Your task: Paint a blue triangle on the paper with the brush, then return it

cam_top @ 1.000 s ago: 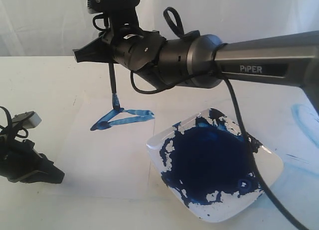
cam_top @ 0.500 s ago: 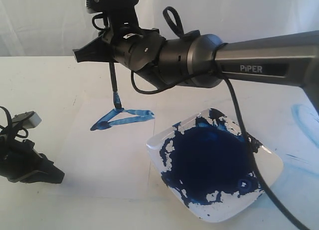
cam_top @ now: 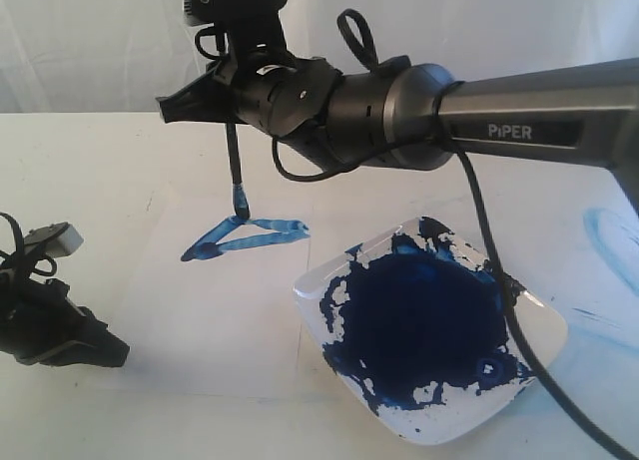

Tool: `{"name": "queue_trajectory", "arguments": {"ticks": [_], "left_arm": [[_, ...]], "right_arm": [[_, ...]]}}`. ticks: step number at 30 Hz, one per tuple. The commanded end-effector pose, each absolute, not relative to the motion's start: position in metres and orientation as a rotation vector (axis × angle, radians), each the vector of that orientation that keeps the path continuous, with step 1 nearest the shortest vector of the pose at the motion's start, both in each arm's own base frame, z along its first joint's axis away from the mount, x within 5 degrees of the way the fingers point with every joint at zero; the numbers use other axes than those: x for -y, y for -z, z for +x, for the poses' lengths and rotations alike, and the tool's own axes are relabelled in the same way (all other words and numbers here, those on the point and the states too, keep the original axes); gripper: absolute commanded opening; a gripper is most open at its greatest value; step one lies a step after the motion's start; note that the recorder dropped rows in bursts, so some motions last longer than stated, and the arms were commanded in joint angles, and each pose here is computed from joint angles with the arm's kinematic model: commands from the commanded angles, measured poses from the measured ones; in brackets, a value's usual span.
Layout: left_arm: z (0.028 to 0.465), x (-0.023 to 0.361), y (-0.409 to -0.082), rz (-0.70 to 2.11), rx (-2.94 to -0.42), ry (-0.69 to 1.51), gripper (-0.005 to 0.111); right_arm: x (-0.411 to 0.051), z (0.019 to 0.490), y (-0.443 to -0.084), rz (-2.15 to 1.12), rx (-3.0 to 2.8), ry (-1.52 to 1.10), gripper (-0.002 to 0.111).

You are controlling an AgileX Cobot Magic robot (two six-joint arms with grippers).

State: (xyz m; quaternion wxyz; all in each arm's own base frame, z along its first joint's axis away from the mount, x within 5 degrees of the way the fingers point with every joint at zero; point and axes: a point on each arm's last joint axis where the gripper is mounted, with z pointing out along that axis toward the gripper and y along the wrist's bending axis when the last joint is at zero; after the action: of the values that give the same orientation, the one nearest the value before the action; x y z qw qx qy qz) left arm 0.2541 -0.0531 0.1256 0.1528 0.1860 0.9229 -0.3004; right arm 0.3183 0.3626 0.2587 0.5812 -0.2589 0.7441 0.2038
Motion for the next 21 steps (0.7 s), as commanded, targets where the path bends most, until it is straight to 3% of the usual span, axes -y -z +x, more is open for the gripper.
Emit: {"name": "queue_trajectory", "arguments": {"ticks": [1, 21], "left_arm": [[0.2534, 0.0564, -0.1276, 0.538, -2.637, 0.898, 0.000], [0.2521, 0.0579, -0.1286, 0.546, -2.634, 0.931, 0.000]], "right_arm": [[-0.3604, 0.3206, -0.2620, -0.583, -1.725, -0.468, 0.000], [-0.3600, 0.3206, -0.2607, -0.604, -1.728, -0.450, 0.000]]}}
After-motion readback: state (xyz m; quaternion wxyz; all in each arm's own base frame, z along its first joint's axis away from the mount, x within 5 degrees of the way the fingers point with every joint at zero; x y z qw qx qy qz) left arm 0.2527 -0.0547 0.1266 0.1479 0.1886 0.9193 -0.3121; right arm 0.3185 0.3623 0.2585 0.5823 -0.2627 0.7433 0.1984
